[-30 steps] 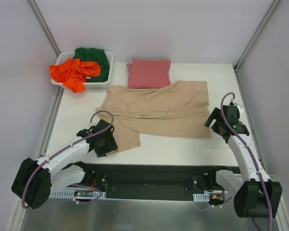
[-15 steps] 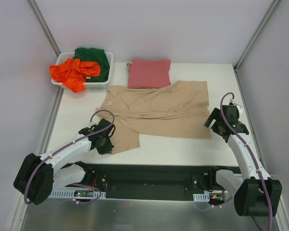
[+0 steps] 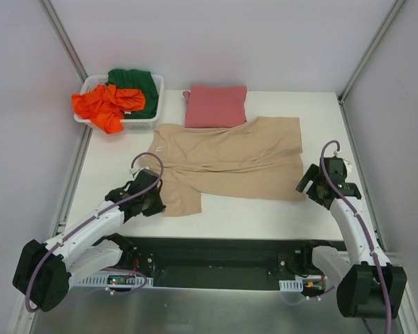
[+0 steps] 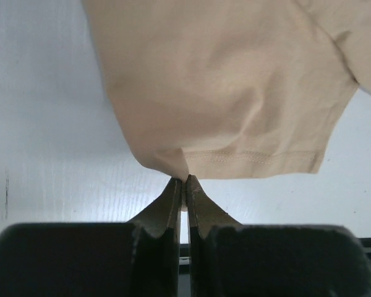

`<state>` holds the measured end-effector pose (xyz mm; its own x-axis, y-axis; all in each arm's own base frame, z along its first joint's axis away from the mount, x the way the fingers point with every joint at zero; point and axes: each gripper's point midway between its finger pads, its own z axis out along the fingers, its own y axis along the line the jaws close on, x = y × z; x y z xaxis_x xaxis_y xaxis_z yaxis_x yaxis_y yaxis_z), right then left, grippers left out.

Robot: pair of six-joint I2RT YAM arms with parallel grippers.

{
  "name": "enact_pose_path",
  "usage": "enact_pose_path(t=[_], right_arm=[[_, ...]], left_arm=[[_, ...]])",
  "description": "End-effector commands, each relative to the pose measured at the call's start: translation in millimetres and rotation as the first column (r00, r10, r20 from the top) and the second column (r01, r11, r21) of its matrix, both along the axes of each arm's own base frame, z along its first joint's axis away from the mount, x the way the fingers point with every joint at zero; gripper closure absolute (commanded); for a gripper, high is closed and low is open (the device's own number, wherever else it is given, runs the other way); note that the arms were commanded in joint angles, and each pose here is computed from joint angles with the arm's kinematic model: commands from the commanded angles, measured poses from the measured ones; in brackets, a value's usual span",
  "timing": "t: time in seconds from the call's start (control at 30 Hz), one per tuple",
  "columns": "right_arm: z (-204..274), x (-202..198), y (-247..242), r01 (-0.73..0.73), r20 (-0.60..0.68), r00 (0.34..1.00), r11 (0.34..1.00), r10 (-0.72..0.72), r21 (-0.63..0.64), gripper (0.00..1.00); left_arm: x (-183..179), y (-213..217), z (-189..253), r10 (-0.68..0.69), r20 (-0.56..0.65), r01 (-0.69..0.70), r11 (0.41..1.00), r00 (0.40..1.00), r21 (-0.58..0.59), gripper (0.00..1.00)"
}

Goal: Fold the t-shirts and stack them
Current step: Flatten out the tshirt

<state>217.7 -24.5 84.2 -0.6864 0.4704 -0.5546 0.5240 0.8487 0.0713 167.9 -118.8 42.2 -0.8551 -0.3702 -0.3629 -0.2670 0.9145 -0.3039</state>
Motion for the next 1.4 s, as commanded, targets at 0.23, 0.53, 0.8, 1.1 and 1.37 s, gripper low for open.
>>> enact_pose_path(t=[0.23,0.53,0.8,1.1,1.37], right_arm=[[-29,6,25,-0.003,-0.086,0.996,0.988,0.016,0.154,0.18],[-48,11,14,0.043,-0.144,0.989,0.993,-0.027,0.106,0.36],[-65,16,19,0.043,-0.174,0.985,0.99,-0.019,0.132,0.44],[-80,14,24,0.054,-0.208,0.978,0.986,-0.02,0.159,0.53],[-83,16,34,0.054,-0.185,0.983,0.975,-0.013,0.216,1.0]], left_arm=[[15,0,9,-0.077,0.125,0.074,0.997,0.989,0.027,1.0],[17,-2,12,-0.082,0.156,0.081,0.997,0.984,0.012,1.0],[17,-1,12,-0.081,0.156,0.079,0.997,0.984,0.017,1.0],[20,4,11,-0.066,0.169,0.061,0.997,0.983,0.039,1.0],[23,4,17,-0.05,0.189,0.045,0.999,0.981,0.03,1.0]])
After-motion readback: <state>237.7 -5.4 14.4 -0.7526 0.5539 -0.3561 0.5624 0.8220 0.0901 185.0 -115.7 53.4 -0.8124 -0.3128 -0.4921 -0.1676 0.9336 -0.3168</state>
